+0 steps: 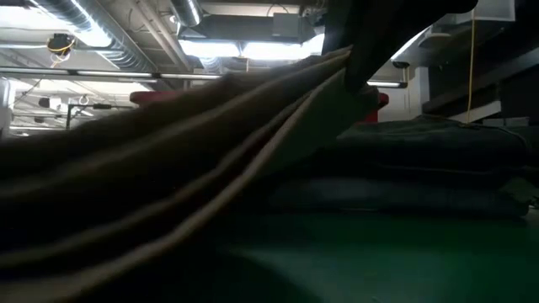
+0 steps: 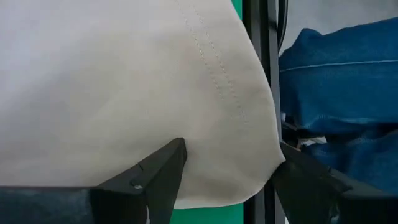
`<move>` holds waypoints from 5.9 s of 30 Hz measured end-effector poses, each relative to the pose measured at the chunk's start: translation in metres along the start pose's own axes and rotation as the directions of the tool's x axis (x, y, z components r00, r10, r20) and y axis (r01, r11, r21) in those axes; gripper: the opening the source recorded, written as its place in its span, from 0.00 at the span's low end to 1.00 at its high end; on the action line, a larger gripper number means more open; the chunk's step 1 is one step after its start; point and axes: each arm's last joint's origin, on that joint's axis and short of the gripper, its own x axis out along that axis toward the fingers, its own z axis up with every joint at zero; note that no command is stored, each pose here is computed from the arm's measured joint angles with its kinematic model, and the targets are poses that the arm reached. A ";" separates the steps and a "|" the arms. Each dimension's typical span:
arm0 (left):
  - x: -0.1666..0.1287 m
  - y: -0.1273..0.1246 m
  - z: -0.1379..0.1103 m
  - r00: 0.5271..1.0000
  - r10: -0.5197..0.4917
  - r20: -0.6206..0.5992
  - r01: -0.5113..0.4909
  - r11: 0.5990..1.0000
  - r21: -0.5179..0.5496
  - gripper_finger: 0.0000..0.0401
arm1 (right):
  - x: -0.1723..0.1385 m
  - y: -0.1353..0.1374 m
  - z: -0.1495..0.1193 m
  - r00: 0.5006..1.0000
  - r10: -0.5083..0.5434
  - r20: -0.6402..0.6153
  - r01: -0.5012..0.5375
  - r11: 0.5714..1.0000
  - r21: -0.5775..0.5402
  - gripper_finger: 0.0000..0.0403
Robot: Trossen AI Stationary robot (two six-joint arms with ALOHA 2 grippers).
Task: Fold Laundry from Bin
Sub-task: Fold the gray shorts
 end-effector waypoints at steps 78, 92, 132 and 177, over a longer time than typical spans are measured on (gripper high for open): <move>-0.029 -0.016 0.011 0.981 -0.132 0.140 0.096 0.966 0.239 0.57 | -0.005 -0.019 0.001 0.996 -0.083 0.045 0.079 0.992 0.099 0.05; 0.004 -0.006 -0.013 0.996 0.036 0.083 -0.060 0.950 0.306 0.57 | -0.005 -0.019 0.001 0.996 -0.081 0.042 0.077 0.992 0.099 0.05; -0.071 -0.052 0.002 0.872 -0.448 0.197 0.465 0.884 -0.045 0.02 | -0.065 -0.001 0.043 0.977 0.091 0.193 -0.092 0.996 -0.002 0.05; -0.166 0.049 -0.033 0.901 0.360 0.241 -0.181 0.818 -0.546 0.02 | -0.069 -0.234 -0.166 0.941 -0.258 0.219 0.103 0.835 0.541 0.05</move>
